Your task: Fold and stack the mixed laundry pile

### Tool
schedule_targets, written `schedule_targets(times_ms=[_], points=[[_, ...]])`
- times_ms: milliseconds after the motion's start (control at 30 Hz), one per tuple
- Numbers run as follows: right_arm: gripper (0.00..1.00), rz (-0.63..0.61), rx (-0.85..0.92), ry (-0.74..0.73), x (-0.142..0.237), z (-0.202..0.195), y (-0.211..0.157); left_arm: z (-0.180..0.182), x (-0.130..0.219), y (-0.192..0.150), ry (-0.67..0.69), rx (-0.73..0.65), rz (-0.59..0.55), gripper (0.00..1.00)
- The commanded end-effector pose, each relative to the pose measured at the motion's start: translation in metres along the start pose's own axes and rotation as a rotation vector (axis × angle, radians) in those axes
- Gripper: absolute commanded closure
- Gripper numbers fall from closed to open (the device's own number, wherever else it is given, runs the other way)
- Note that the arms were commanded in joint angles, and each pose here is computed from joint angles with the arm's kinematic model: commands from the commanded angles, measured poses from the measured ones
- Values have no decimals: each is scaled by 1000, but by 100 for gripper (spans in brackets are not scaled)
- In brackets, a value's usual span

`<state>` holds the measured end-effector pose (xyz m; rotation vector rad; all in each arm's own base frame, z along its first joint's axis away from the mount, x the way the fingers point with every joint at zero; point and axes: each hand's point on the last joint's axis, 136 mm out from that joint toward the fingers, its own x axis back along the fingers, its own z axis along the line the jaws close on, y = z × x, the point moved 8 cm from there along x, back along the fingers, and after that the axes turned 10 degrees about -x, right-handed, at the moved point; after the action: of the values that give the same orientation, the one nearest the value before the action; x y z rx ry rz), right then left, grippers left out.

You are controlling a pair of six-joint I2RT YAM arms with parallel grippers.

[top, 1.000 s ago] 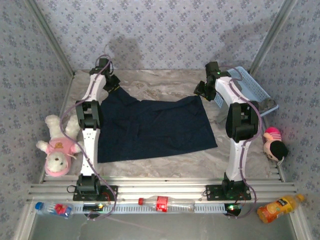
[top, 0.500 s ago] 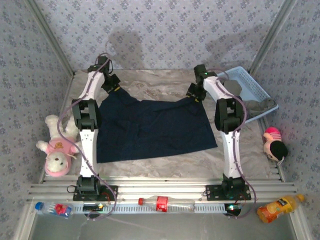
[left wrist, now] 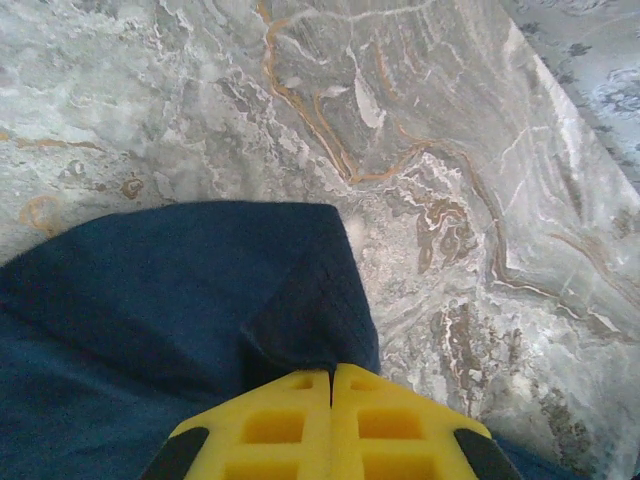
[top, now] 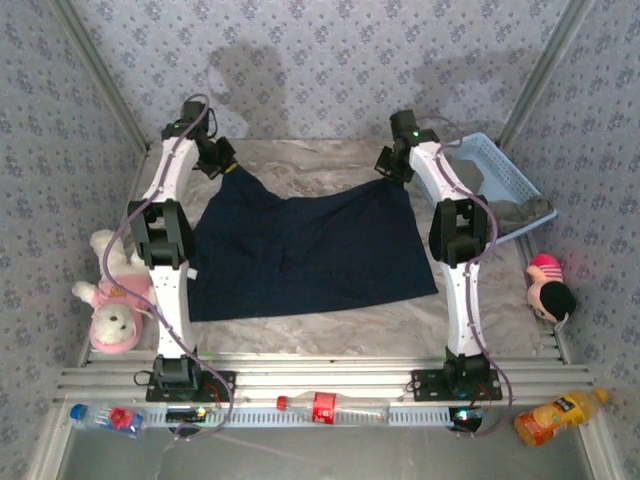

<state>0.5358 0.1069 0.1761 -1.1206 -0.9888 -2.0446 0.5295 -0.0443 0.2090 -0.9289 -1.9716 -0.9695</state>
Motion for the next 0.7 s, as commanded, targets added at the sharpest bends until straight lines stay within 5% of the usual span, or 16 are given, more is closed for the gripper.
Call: schedule_targets(times_ms=[0, 300, 433, 667], points=[[100, -55, 71, 22, 43, 5, 14, -16, 43, 3, -80, -20, -42, 100], [90, 74, 88, 10, 26, -10, -13, -17, 71, -29, -136, 18, -46, 100], [100, 102, 105, -4, 28, -16, -25, -11, 82, -53, -152, 46, -31, 100], [100, 118, 110, -9, 61, -39, -53, 0, 104, -110, -135, 89, 15, 100]])
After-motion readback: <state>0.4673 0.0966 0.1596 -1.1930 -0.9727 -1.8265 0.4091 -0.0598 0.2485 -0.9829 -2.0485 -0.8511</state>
